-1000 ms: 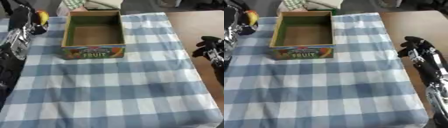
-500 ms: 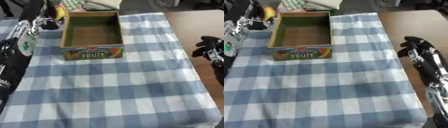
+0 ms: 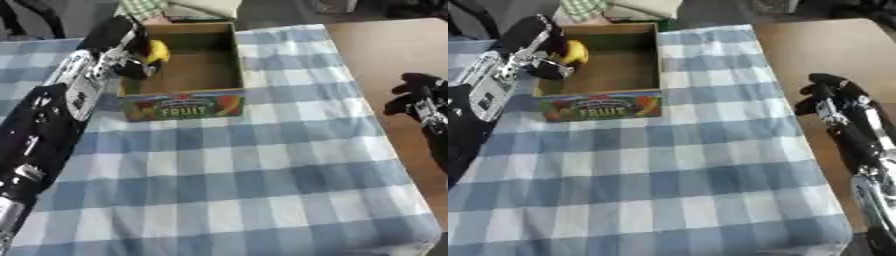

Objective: Pick up objects on the table and place them in the box.

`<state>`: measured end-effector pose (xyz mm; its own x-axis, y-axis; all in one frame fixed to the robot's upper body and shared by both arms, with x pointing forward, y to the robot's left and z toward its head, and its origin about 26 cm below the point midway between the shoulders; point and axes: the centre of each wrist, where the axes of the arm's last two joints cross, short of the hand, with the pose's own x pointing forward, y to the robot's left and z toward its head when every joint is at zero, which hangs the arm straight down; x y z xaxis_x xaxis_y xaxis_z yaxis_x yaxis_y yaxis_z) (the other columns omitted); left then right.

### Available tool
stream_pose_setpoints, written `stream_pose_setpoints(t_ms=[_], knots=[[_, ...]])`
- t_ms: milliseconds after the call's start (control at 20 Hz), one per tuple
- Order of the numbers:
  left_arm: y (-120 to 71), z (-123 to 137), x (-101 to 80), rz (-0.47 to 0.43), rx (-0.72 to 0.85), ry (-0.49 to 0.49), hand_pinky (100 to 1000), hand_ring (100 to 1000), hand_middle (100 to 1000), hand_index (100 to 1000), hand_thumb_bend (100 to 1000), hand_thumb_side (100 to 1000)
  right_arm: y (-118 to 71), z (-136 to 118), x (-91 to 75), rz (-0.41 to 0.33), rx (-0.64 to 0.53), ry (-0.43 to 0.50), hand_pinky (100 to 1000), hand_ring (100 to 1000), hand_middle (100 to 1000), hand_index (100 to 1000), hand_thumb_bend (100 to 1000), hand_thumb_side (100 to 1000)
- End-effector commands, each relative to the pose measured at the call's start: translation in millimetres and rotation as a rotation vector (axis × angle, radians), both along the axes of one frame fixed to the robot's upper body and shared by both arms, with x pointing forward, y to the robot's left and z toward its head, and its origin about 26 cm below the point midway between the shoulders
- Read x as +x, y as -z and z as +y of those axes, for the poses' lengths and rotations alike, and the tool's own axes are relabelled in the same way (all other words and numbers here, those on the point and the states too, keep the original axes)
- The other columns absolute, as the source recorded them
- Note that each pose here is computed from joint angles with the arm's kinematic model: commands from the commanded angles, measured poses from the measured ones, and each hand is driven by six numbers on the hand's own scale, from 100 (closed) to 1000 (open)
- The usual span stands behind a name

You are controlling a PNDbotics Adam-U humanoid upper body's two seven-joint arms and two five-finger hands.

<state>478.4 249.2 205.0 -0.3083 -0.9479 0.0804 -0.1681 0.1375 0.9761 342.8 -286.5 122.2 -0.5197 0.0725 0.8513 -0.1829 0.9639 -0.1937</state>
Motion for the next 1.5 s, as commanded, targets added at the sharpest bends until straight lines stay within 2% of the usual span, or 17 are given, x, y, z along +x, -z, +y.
stream_pose_setpoints(t_ms=[50,150,250,400,550,600,650,850,950,1150,1300,1500], knots=[[-12.2,-3,0.3,-0.005,0.012,0.04,516,439,382,427,465,125,-6.9,-2,1.1,-0.02,-0.014,-0.002,574,567,602,779,100,469],[-10.8,-4,-0.5,0.012,0.004,0.068,527,456,406,450,576,211,-6.8,-2,1.1,-0.02,-0.013,-0.002,574,567,602,779,100,469],[-9.1,-5,-1.6,0.034,0.006,0.091,556,487,462,509,642,279,-6.9,-2,1.1,-0.02,-0.013,-0.002,574,567,602,779,100,469],[-8.1,-5,-4.2,0.069,0.027,0.122,602,553,545,614,854,433,-7.0,-2,1.1,-0.021,-0.012,-0.001,574,567,602,779,100,469],[-10.7,-4,-8.3,0.072,0.04,0.143,624,586,596,661,930,509,-6.7,-3,1.1,-0.02,-0.011,0.0,574,567,602,779,100,469],[-12.1,-3,-9.9,0.068,0.039,0.147,631,595,609,669,923,547,-6.7,-3,1.1,-0.02,-0.011,0.001,574,567,602,779,100,470],[-14.5,-2,-12.0,0.059,0.036,0.152,641,609,626,682,935,543,-6.6,-3,1.1,-0.02,-0.011,0.001,574,567,602,779,100,470],[-31.7,7,-27.7,-0.018,-0.025,0.163,665,635,665,700,880,623,-6.0,-4,0.7,-0.018,-0.011,0.008,574,567,602,779,100,470],[-42.0,15,-39.3,-0.075,-0.111,0.159,660,624,654,694,832,659,-5.5,-5,0.4,-0.017,-0.01,0.012,574,567,602,779,100,471],[-54.3,32,-64.5,-0.161,-0.335,0.149,645,594,620,672,762,652,-4.6,-5,0.0,-0.015,-0.008,0.015,574,567,602,779,100,471],[-48.3,49,-80.2,-0.178,-0.493,0.121,637,583,608,664,727,641,-3.9,-7,-0.3,-0.014,-0.007,0.021,574,567,602,779,100,471],[-23.3,71,-95.4,-0.169,-0.718,0.029,619,561,587,650,682,619,-3.4,-8,-0.7,-0.013,-0.007,0.025,574,567,602,779,100,472]])
